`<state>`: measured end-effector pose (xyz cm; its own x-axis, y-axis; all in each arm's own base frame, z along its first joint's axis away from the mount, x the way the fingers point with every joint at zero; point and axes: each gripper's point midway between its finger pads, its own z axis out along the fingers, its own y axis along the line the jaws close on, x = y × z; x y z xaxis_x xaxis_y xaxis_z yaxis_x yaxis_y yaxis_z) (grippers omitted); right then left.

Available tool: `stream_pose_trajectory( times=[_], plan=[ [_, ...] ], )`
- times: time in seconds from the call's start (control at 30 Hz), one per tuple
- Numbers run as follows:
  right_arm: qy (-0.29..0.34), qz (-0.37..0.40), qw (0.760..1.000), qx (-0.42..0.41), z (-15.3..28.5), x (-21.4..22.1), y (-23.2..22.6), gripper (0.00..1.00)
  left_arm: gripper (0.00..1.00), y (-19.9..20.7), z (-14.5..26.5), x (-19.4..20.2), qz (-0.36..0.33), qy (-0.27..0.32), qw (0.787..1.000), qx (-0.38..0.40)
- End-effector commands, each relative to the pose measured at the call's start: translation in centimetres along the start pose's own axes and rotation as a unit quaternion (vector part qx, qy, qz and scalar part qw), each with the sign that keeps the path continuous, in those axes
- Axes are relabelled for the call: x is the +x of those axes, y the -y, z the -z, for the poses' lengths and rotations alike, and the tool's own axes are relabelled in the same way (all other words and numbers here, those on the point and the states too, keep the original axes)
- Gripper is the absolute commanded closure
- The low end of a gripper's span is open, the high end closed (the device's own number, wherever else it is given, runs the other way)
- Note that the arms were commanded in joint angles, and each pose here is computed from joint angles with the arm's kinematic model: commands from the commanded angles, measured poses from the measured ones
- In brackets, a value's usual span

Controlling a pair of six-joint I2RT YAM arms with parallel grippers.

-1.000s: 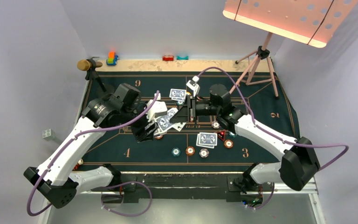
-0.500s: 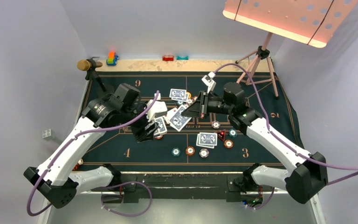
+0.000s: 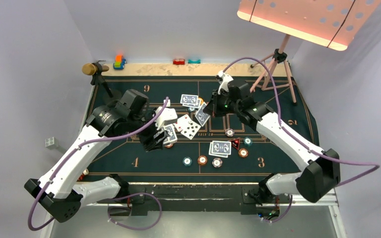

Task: Distribute texas hold em gaming equipment

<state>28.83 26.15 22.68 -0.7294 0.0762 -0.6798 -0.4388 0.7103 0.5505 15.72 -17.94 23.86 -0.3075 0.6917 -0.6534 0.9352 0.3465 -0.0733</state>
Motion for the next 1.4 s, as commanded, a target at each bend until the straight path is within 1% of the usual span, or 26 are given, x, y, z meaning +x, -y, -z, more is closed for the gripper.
stream_pose_trajectory(
  times=[0.0, 0.13, 0.17, 0.23, 0.4, 0.47, 0.57, 0.67, 0.93, 0.97, 1.03, 1.1, 1.23, 1.3, 1.37],
  plan=[
    [0.053, 0.117, 0.972, 0.195, -0.2, -2.6, 4.0, 1.00, 1.00, -0.1, 0.5, -0.9, 0.002, 0.025, 1.000, -0.010],
    [0.047, 0.200, 0.926, 0.317, -2.0, -2.0, 4.5, 1.00, 1.00, 0.1, 0.7, -0.8, 0.001, 0.027, 1.000, -0.011],
    [0.050, 0.220, 0.909, 0.352, -2.4, -2.0, 5.0, 1.00, 1.00, 0.1, 0.8, -0.8, 0.000, 0.027, 1.000, -0.011],
    [0.052, 0.255, 0.883, 0.391, -3.2, -1.8, 5.1, 1.00, 1.00, 0.2, 0.8, -0.7, 0.000, 0.027, 1.000, -0.011],
    [0.047, 0.346, 0.806, 0.478, -4.8, -0.8, 5.2, 1.00, 1.00, 0.5, 1.0, -0.9, -0.002, 0.033, 0.999, -0.005],
    [0.037, 0.371, 0.786, 0.494, -5.7, 0.2, 5.2, 1.00, 1.00, 0.6, 1.1, -1.1, -0.002, 0.036, 0.999, -0.002],
    [0.027, 0.391, 0.772, 0.501, -7.0, 1.4, 5.4, 1.00, 1.00, 0.6, 1.1, -1.2, -0.002, 0.037, 0.999, 0.000],
    [0.015, 0.405, 0.768, 0.496, -8.4, 2.4, 5.9, 1.00, 1.00, 0.7, 1.1, -1.2, -0.002, 0.038, 0.999, 0.002],
    [-0.016, 0.405, 0.784, 0.471, -11.5, 5.4, 6.6, 1.00, 1.00, 0.7, 1.2, -1.0, -0.003, 0.039, 0.999, -0.005],
    [-0.016, 0.400, 0.789, 0.466, -11.6, 5.7, 6.4, 1.00, 1.00, 0.6, 1.2, -1.0, -0.002, 0.039, 0.999, -0.007],
    [-0.012, 0.389, 0.807, 0.444, -12.1, 6.1, 5.6, 1.00, 1.00, 0.5, 1.2, -1.0, -0.003, 0.041, 0.999, -0.009],
    [-0.014, 0.377, 0.824, 0.423, -12.5, 6.8, 5.2, 0.96, 1.00, 0.6, 1.2, -1.1, -0.003, 0.041, 0.999, -0.008],
    [-0.032, 0.356, 0.847, 0.393, -13.6, 8.2, 4.8, 0.92, 1.00, 0.6, 1.2, -1.0, -0.002, 0.041, 0.999, -0.007],
    [-0.036, 0.354, 0.854, 0.380, -14.0, 8.7, 4.6, 0.90, 1.00, 0.6, 1.3, -1.0, -0.003, 0.042, 0.999, -0.008],
    [-0.038, 0.352, 0.856, 0.377, -14.5, 9.2, 4.8, 0.90, 1.00, 0.7, 1.4, -1.1, -0.003, 0.043, 0.999, -0.007]
  ],
)
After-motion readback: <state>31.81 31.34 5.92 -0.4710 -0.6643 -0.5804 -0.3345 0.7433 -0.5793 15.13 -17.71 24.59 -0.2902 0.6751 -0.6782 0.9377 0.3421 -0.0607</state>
